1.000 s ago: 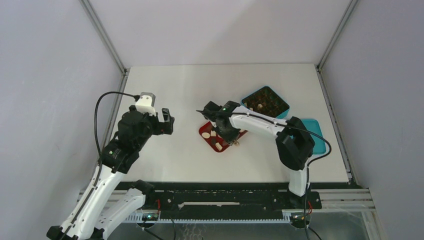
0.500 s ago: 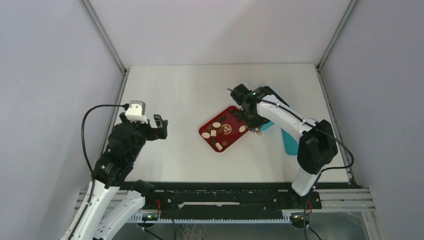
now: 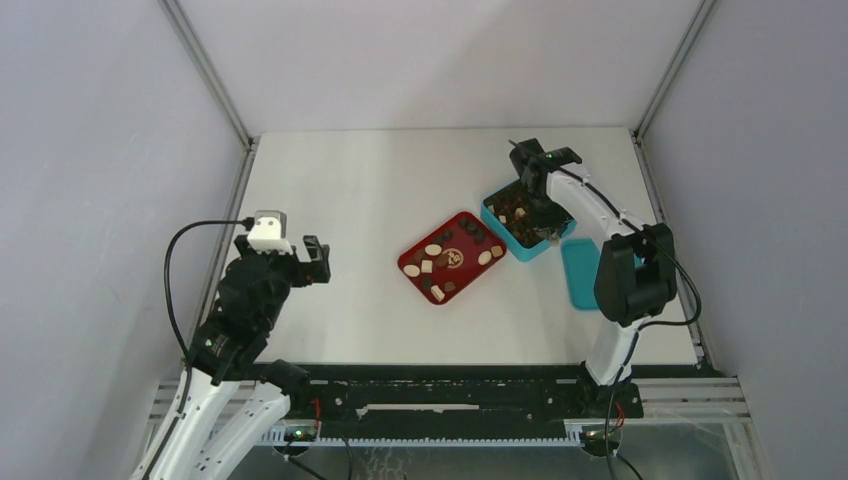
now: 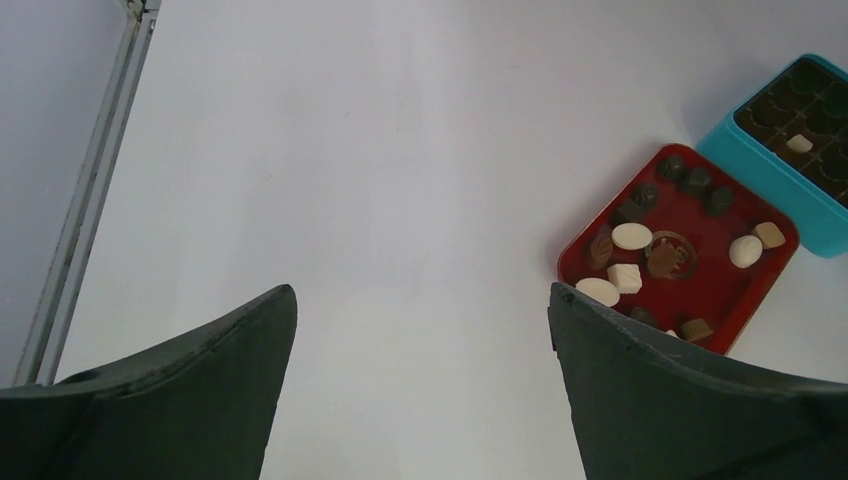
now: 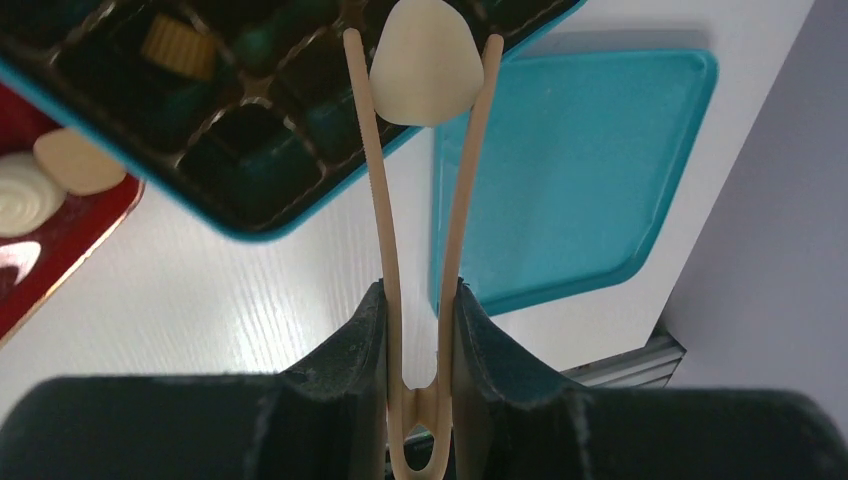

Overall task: Pack the chocolate
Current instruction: Place the fake chocolate in the packing box.

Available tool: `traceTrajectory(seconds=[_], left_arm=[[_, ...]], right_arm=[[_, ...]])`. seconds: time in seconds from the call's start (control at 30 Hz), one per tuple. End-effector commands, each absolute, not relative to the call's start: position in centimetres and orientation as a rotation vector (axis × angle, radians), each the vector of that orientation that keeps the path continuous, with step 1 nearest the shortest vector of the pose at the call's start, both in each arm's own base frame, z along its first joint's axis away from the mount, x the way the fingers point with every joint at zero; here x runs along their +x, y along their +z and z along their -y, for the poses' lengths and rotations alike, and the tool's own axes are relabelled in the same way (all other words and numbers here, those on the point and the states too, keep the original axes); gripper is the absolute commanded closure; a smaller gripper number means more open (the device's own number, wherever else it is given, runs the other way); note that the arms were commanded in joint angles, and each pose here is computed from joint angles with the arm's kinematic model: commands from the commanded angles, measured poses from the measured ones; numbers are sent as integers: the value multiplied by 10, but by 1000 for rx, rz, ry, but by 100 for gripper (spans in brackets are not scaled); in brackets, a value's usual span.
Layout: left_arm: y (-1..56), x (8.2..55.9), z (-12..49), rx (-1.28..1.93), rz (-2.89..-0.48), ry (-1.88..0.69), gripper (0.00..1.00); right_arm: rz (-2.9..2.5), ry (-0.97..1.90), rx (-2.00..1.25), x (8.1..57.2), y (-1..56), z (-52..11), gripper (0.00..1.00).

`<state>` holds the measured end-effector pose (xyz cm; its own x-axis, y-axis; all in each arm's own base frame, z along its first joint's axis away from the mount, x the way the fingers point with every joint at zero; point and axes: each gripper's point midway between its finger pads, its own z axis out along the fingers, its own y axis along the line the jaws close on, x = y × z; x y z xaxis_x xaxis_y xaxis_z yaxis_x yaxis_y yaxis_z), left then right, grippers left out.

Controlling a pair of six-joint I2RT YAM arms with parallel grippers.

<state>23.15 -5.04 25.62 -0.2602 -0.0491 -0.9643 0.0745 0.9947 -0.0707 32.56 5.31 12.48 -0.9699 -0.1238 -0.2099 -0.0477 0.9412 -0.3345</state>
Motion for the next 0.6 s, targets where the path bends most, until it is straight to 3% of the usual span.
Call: traceTrajectory(seconds=[0.0,0.33,0.57], left_arm=[[264,236,49,-9,-1789,-111,0],[258,240,50,1,-1812,-101,0],[255,242,52,8,-1823,-99,0]], right_arm=[[-2813,-512,-12,350,133,-38,92],[-2835,-555,72,369,111,-9,89],[-2850,-563,96,377,101,0,82]])
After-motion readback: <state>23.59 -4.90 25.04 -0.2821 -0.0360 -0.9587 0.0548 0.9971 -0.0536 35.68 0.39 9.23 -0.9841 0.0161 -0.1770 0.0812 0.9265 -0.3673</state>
